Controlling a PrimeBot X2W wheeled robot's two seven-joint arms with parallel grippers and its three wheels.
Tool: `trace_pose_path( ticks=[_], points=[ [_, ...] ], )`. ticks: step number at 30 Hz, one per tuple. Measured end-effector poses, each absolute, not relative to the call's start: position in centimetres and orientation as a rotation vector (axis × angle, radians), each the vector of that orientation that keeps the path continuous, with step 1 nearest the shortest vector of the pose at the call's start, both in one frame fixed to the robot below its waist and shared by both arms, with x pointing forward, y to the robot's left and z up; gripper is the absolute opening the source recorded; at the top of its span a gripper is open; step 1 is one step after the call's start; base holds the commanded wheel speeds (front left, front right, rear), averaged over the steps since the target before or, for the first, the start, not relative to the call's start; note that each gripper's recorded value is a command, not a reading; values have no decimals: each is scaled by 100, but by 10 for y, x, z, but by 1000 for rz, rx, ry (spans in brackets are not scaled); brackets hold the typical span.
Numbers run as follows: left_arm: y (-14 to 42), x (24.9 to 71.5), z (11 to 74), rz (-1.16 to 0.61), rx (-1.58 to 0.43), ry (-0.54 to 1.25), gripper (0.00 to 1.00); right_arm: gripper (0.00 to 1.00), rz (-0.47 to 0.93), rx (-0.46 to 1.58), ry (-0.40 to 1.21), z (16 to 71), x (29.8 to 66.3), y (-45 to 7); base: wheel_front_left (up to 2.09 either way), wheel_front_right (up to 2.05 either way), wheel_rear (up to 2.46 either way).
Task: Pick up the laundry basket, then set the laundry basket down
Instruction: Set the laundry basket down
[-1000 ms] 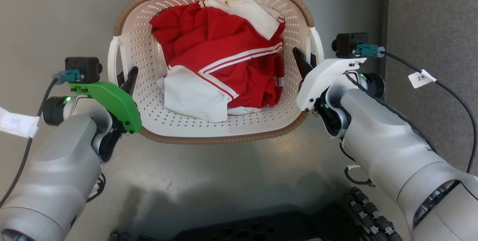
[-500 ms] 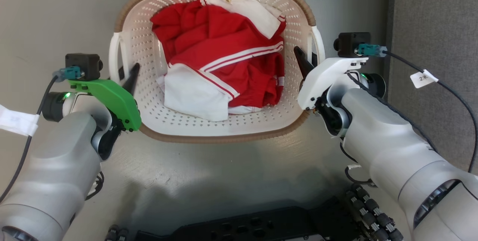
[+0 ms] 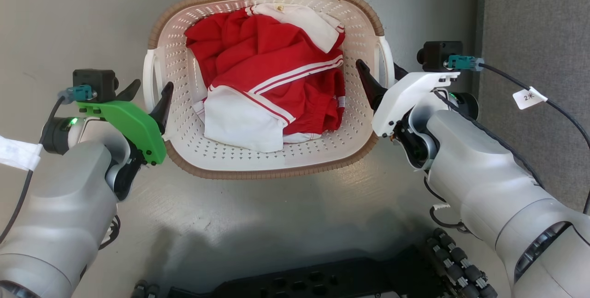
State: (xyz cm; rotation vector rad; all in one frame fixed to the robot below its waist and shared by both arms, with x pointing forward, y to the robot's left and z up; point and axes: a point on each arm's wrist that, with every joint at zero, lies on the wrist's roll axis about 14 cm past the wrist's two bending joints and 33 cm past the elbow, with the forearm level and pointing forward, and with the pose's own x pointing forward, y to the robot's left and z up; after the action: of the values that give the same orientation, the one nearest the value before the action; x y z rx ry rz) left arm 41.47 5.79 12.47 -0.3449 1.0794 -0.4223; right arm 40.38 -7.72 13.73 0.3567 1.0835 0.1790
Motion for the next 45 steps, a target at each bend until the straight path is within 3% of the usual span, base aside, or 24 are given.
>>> trace_pose_path(
  ticks=[19,37,45],
  points=[
    [44,442,184,-471,-319,938,100,100,176,356,969,186,423,-85,0,0,0],
    [58,509,319,-433,-357,583,100,100,292,340,555,334,498,-75,0,0,0],
    [67,501,368,-425,-371,463,100,100,319,308,427,383,492,-78,0,0,0]
  ],
)
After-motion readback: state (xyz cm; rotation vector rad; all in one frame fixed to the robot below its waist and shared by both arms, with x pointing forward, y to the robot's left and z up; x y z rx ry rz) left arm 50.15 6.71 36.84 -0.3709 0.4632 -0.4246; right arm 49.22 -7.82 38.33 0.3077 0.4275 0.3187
